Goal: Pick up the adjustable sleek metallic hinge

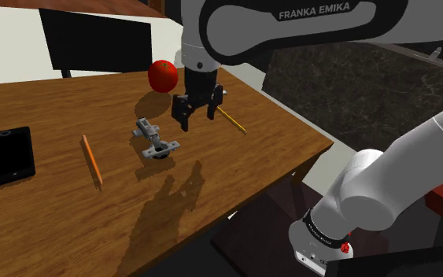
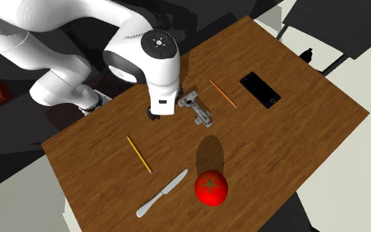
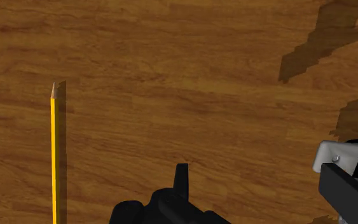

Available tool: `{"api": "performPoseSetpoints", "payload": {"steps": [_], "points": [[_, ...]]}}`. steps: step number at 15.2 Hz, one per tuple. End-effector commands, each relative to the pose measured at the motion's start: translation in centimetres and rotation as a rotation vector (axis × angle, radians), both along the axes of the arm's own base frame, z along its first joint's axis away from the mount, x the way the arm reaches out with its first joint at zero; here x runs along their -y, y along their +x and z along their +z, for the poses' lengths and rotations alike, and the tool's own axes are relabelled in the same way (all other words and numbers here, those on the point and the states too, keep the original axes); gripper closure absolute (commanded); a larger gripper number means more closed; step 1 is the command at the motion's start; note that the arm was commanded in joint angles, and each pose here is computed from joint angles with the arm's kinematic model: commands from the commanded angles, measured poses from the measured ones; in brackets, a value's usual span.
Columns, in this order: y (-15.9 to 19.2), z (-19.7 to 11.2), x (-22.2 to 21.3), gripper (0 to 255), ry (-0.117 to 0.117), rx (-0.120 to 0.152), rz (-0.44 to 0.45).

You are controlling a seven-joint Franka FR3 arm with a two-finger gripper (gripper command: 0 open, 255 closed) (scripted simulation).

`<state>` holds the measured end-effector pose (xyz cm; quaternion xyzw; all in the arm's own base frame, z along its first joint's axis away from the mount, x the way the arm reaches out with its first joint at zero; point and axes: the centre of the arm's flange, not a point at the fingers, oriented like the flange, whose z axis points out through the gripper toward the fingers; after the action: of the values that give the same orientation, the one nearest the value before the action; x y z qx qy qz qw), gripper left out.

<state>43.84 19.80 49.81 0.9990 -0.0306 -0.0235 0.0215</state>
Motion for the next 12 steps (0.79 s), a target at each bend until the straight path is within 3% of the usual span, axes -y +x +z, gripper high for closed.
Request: {"api": "performPoseSetpoints", "payload": {"steps": [1, 9, 12], "points": [[1.6, -0.5, -2.0, 0, -0.002, 0.008, -0.012], [8.3, -2.3, -9.6, 0, -0.013, 0.039, -0.054], [8.3, -3.9, -9.6, 0, -0.013, 0.039, -0.054]]}}
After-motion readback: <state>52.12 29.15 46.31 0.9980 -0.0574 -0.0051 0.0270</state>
